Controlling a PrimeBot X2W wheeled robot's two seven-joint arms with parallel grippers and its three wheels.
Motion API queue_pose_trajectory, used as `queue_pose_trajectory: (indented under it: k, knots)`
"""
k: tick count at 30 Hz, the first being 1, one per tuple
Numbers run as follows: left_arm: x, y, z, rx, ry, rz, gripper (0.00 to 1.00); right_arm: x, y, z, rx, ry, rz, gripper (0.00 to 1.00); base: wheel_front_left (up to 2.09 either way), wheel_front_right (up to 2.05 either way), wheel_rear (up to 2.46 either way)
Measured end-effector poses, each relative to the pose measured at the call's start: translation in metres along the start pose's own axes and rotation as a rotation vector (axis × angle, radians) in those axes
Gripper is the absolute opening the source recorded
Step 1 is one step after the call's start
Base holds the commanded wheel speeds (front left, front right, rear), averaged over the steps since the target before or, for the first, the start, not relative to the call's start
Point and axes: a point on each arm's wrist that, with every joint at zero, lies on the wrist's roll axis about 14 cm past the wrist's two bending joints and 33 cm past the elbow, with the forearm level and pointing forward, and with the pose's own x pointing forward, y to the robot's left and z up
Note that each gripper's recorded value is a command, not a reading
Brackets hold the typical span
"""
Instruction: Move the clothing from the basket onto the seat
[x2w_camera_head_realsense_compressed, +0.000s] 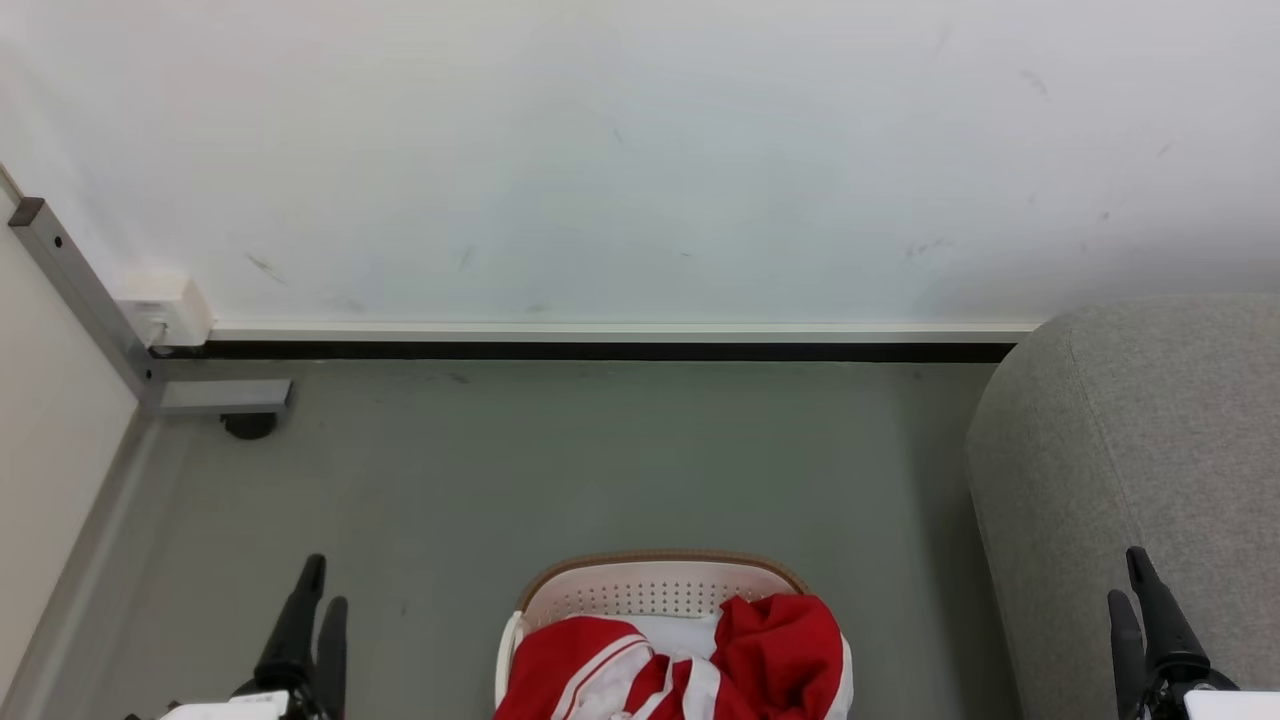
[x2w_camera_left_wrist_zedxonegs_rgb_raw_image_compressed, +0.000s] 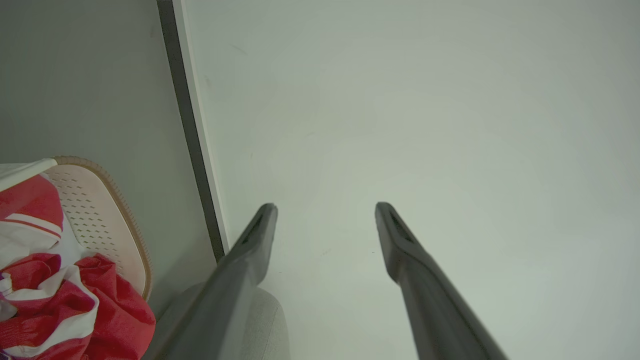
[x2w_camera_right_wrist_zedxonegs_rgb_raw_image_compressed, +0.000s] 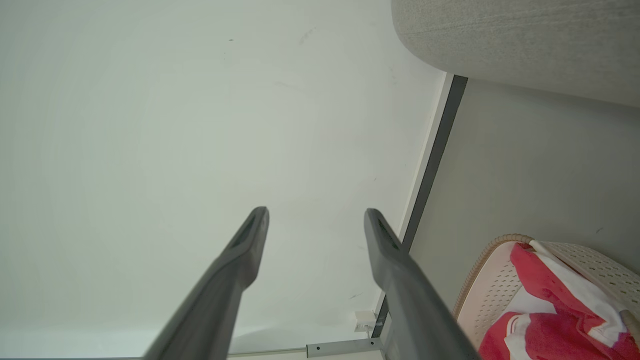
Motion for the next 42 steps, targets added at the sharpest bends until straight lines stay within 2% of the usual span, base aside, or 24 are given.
queue_pose_trajectory:
  k: [7, 15, 27, 42]
  knots:
    - [0.003, -0.01, 0.0, 0.043, -0.019, -0.028, 1.0, 0.001, 0.01, -0.005, -0.013, -0.003, 0.031, 1.0, 0.0, 0.0, 0.0]
    - [0.007, -0.019, -0.004, 0.182, -0.018, -0.053, 1.0, 0.002, 0.014, -0.01, -0.127, 0.005, 0.042, 1.0, 0.0, 0.0, 0.0]
    - [0.01, -0.033, -0.004, 0.441, -0.044, -0.092, 1.0, 0.002, 0.026, -0.01, -0.378, -0.016, 0.078, 1.0, 0.0, 0.0, 0.0]
    - [0.013, -0.04, -0.019, 0.822, -0.046, -0.103, 1.0, 0.002, 0.031, -0.019, -0.705, -0.01, 0.115, 1.0, 0.0, 0.0, 0.0]
